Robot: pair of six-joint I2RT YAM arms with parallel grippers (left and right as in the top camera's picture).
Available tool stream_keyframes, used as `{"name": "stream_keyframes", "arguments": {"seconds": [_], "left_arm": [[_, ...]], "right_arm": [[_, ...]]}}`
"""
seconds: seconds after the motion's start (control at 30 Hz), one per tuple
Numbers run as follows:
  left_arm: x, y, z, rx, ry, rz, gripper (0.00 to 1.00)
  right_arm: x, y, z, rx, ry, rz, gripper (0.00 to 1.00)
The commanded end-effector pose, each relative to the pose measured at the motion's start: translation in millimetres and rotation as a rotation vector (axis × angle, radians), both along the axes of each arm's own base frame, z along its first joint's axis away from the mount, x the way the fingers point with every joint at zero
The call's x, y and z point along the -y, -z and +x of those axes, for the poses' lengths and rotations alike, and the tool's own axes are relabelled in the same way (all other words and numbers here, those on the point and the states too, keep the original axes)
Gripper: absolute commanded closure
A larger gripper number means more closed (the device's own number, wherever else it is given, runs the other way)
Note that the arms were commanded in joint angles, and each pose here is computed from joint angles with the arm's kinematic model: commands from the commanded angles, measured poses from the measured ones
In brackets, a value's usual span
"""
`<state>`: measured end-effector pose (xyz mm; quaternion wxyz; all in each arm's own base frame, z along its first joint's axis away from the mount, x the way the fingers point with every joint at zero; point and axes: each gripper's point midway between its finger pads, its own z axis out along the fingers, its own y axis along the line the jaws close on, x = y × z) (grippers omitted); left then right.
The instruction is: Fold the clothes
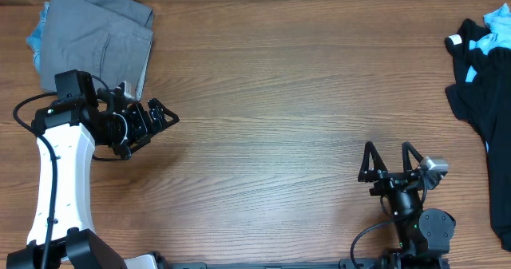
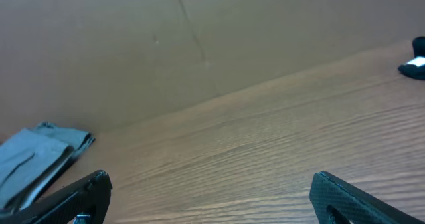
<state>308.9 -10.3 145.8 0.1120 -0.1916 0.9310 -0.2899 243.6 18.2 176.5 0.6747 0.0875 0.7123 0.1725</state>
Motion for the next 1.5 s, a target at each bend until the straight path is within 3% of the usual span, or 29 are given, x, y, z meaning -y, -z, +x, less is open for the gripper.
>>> {"name": "stream_keyframes", "arguments": {"seconds": [0.0,1.47], "left_arm": [[2,2,-1,-0.008,-0.002,-0.018,0.00],[2,2,0,-0.006,-0.002,-0.017,0.00]], "right_arm": [[-4,3,0,0.015,-0.024,-0.054,0.00],[25,6,2,0.000,0.141,-0.066,0.00]]}}
